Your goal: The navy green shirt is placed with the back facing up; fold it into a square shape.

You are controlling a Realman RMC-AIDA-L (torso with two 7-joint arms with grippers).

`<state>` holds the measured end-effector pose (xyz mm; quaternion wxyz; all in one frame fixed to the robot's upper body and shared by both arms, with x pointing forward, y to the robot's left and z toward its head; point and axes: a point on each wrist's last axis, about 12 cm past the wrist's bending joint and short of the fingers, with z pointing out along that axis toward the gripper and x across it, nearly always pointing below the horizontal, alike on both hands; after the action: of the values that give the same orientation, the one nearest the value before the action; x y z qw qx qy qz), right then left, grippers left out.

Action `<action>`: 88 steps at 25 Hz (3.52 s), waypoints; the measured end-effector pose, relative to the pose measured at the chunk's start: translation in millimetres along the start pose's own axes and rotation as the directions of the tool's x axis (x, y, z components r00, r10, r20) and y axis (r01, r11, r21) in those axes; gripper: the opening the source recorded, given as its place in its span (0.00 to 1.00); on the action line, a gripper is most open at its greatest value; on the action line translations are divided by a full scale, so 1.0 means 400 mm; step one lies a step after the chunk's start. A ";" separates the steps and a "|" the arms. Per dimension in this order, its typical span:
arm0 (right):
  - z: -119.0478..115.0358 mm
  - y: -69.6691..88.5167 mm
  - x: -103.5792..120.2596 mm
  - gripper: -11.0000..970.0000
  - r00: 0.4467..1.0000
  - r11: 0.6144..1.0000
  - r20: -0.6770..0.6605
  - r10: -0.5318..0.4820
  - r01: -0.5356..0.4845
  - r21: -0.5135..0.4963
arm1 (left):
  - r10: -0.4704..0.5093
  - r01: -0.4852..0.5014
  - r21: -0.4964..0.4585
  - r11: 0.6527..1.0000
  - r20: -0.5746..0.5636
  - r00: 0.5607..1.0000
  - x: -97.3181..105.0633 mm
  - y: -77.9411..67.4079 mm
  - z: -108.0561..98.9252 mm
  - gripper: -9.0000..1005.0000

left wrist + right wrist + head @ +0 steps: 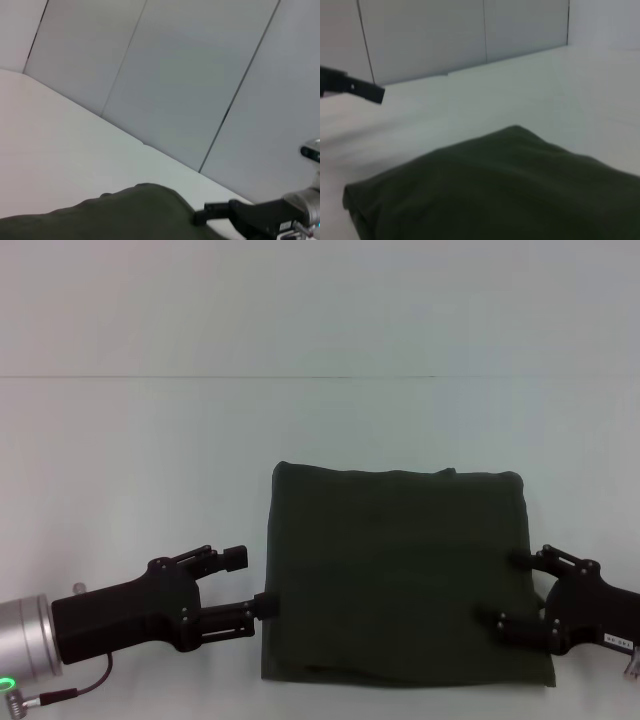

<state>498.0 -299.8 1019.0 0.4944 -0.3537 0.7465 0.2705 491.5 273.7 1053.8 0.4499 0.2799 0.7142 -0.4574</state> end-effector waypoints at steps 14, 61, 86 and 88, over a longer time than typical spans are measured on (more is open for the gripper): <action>-0.045 0.026 -0.008 0.96 0.995 0.996 0.086 -0.059 0.064 -0.055 | -0.353 0.351 -0.057 0.935 -0.025 0.935 -0.092 0.067 0.041 0.89; -0.067 0.081 0.026 0.96 0.986 0.985 0.113 -0.121 0.134 -0.109 | -0.552 0.448 -0.454 0.770 -0.121 0.825 -0.147 0.155 0.302 0.88; -0.061 0.074 0.016 0.96 0.985 0.986 0.123 -0.118 0.131 -0.105 | -0.488 0.386 -0.460 0.799 -0.121 0.865 -0.145 0.159 0.304 0.05; -0.059 0.072 0.014 0.96 0.985 0.986 0.126 -0.120 0.133 -0.104 | -0.487 0.387 -0.461 0.799 -0.118 0.865 -0.145 0.160 0.303 0.05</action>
<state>460.5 -301.7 1023.9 0.5336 -0.4108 0.6754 0.3006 615.6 192.0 1058.8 0.2950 0.0536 0.8882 -0.3482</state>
